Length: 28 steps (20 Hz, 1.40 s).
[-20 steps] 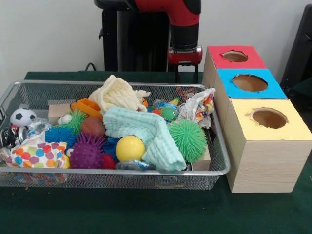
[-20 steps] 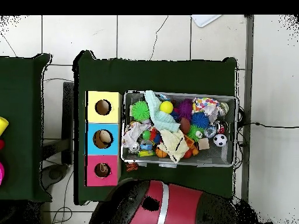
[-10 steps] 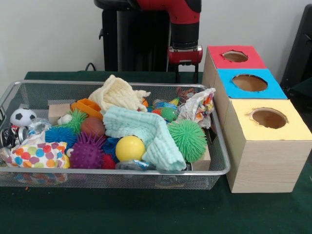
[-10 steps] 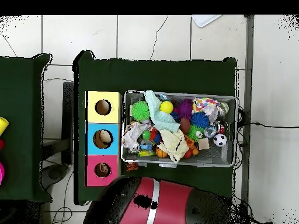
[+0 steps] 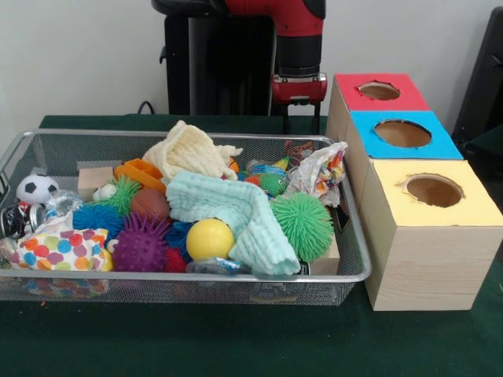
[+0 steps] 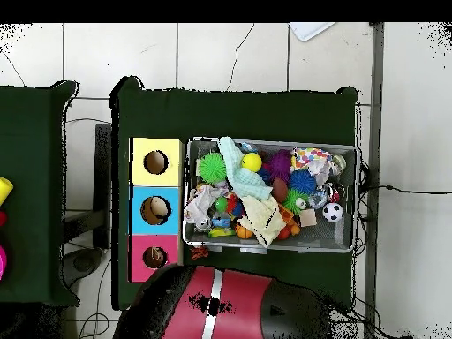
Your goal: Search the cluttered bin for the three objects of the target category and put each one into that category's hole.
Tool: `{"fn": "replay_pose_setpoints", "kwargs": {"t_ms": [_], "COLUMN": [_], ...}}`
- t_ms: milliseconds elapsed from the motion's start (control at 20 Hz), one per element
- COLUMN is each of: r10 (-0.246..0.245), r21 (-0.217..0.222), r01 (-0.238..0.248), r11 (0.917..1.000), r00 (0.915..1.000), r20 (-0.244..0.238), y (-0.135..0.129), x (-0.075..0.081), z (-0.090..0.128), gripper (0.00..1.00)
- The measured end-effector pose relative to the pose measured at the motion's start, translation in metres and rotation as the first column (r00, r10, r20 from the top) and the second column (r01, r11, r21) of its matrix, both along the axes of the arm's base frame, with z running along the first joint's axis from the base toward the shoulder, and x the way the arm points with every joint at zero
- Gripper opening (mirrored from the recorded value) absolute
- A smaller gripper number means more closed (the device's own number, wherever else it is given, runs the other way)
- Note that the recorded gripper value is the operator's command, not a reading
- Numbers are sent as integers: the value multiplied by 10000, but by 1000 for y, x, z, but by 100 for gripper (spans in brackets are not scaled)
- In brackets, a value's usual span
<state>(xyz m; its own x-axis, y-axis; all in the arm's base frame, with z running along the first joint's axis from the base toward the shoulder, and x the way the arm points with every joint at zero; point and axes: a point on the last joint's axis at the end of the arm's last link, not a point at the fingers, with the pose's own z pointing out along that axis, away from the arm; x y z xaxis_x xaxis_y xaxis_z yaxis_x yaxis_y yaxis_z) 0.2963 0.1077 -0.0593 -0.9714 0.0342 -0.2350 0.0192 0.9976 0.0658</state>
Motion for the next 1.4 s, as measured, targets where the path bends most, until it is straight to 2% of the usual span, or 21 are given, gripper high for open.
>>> {"fn": "replay_pose_setpoints", "kwargs": {"t_ms": [550, 800, 950, 1400], "r10": [-28, -67, -59, -76], "r21": [-37, -120, -172, -286], "r01": [29, 74, 71, 97], "r11": [10000, 9999, 9998, 9995], "r00": [9998, 9983, 9977, 9974], "r20": [182, 580, 680, 711], "y": [-2, -7, -8, -13], "x": [5, 21, 24, 25], "z": [1, 7, 9, 11], "gripper": [100, 100, 100, 100]}}
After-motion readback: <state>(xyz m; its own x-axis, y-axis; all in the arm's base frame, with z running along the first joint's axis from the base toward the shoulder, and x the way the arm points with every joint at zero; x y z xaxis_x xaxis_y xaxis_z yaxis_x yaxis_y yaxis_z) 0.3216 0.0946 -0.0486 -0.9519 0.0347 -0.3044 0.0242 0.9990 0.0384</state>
